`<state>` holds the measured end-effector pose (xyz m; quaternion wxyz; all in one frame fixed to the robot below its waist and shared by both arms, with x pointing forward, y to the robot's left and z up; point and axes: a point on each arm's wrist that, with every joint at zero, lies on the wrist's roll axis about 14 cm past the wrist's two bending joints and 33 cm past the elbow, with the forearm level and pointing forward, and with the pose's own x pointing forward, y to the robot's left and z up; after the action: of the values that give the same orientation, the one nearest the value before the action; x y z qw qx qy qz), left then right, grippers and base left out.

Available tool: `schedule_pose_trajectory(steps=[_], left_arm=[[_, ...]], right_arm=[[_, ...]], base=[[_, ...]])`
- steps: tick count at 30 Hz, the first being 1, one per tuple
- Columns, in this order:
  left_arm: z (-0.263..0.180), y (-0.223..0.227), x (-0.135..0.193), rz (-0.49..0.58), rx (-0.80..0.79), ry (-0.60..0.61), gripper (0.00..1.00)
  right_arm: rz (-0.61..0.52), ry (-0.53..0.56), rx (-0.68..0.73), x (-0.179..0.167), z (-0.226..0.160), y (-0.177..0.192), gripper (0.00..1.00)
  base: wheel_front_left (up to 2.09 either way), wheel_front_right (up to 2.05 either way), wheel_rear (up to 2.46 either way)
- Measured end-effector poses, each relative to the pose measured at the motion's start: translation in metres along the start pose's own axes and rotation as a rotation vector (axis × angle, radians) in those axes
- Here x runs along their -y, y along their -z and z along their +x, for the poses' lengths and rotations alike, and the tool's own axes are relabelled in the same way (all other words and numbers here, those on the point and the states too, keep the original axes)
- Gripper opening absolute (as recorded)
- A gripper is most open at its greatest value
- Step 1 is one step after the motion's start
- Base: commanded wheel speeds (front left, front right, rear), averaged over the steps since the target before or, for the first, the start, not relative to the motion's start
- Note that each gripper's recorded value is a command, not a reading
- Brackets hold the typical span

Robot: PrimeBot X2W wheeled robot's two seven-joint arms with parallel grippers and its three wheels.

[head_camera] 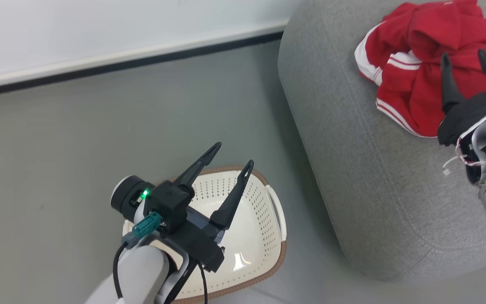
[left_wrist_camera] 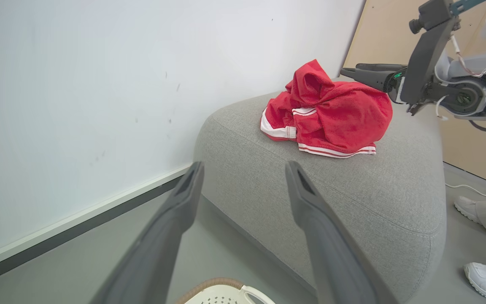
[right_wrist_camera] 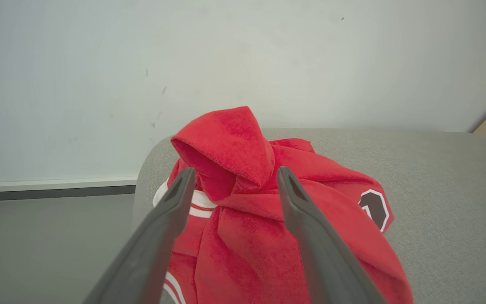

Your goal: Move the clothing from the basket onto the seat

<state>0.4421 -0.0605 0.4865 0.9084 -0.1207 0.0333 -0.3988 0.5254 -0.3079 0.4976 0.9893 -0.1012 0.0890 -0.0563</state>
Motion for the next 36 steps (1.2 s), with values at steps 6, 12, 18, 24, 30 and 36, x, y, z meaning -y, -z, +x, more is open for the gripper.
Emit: schedule_pose_trajectory(steps=[6,12,18,24,30,36], left_arm=[[-0.02,-0.012,0.0,-0.003,0.021,-0.062,1.0],[-0.047,-0.018,-0.012,0.002,0.034,-0.171,1.0],[-0.081,-0.022,-0.027,0.003,0.042,-0.293,1.0],[-0.128,-0.025,-0.048,0.032,0.054,-0.45,1.0],[-0.173,-0.028,-0.065,0.043,0.075,-0.577,1.0],[-0.202,-0.031,-0.074,0.05,0.09,-0.656,1.0]], right_arm=[[0.021,-0.041,0.055,-0.012,-0.024,-0.016,1.0],[0.058,-0.102,0.079,-0.038,-0.046,-0.018,1.0],[0.1,-0.167,0.114,-0.066,-0.068,-0.024,1.0],[0.143,-0.25,0.156,-0.101,-0.093,-0.03,1.0],[0.201,-0.297,0.205,-0.132,-0.113,-0.041,1.0],[0.249,-0.299,0.215,-0.143,-0.131,-0.037,1.0]], base=[[0.0,0.0,0.0],[0.0,0.0,0.0],[0.0,0.0,0.0],[0.0,0.0,0.0],[0.0,0.0,0.0],[0.0,0.0,0.0]])
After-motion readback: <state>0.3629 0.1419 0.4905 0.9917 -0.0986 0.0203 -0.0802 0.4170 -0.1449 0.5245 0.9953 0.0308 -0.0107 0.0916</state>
